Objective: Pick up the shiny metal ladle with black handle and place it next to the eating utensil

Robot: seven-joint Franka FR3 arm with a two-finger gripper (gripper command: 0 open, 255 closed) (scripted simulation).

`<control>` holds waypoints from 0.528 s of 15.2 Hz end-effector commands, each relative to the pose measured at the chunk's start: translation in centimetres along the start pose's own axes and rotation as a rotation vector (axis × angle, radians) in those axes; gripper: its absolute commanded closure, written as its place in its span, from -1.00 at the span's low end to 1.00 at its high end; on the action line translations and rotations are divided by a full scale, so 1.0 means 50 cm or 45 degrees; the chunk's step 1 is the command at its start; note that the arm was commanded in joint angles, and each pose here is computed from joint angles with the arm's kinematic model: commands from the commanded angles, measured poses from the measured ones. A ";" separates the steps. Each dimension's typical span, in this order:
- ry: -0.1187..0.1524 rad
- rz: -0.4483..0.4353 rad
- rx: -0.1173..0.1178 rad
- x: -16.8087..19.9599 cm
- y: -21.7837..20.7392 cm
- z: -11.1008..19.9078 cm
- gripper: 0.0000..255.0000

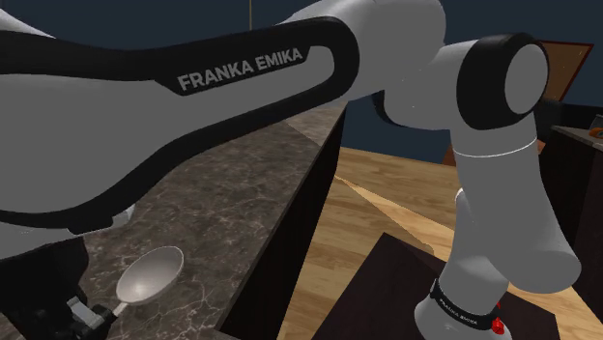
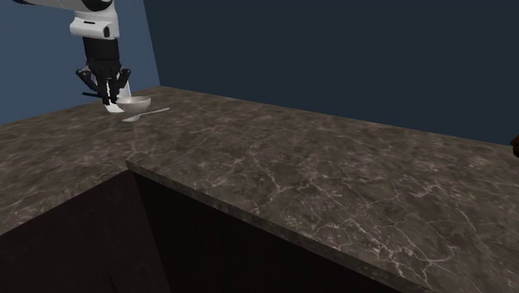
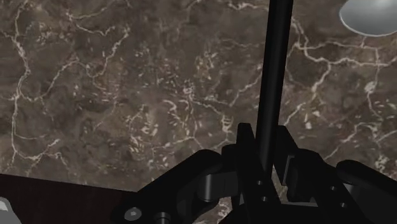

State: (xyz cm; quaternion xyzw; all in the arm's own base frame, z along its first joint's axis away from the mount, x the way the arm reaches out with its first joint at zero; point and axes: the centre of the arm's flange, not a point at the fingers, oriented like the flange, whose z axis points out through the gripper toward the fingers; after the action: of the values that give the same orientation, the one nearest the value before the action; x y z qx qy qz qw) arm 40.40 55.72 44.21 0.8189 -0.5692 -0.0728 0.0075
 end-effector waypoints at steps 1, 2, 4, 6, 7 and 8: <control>0.000 0.002 0.001 -0.010 0.003 0.016 1.00; 0.000 0.002 0.001 -0.009 0.002 0.026 1.00; 0.000 0.002 0.001 -0.007 0.000 0.047 1.00; 0.000 0.002 0.001 -0.004 -0.002 0.068 1.00; 0.000 0.002 0.001 -0.003 -0.003 0.078 1.00; 0.000 0.002 0.001 -0.002 -0.004 0.089 1.00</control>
State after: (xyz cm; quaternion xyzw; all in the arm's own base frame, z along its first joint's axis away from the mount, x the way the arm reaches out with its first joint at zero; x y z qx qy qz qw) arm 39.93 56.25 40.36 0.8185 -0.5698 -0.0726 0.0075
